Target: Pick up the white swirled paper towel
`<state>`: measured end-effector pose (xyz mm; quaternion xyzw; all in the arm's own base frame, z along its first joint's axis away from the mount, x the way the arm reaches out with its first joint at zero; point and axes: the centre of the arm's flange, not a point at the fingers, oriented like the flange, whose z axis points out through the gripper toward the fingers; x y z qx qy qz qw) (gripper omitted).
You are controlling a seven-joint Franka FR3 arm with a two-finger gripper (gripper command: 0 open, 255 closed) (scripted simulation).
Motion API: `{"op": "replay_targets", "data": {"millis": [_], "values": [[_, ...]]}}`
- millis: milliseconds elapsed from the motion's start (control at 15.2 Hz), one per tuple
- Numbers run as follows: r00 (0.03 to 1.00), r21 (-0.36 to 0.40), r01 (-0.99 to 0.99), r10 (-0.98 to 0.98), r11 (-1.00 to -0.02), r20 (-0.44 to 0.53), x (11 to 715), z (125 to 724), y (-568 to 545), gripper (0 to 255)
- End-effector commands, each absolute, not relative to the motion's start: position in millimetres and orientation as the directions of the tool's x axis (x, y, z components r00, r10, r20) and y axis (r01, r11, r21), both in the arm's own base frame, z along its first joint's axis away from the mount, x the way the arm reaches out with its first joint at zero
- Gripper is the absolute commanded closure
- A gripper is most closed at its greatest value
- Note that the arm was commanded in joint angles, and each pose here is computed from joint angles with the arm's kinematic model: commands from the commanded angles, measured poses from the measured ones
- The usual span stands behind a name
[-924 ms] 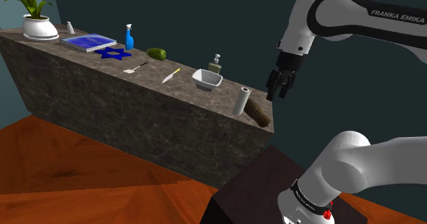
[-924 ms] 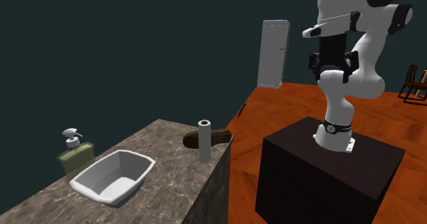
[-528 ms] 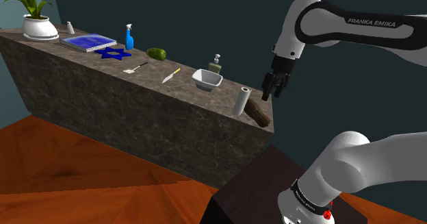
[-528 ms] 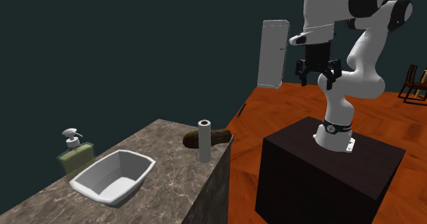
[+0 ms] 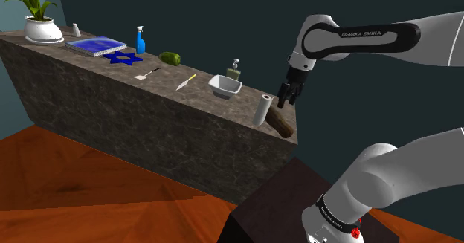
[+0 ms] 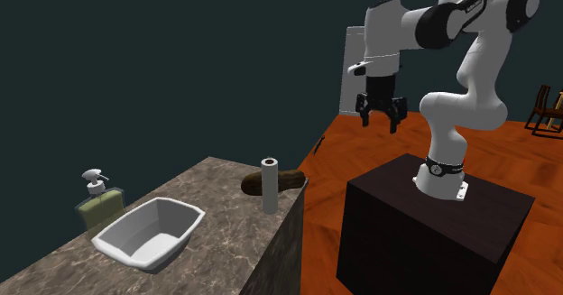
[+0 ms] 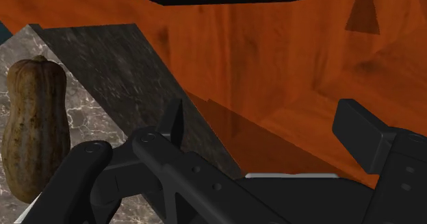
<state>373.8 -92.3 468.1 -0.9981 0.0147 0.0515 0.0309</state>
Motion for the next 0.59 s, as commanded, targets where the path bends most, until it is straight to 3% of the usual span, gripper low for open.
{"op": "replay_targets", "data": {"millis": [0,528], "values": [[0.996,-0.052,-0.022,-0.017,-0.998,-0.090,386.6,457.4,-110.3,0],[0.999,-0.021,0.013,0.014,-1.000,-0.046,443.5,413.8,-177.0,0]]}}
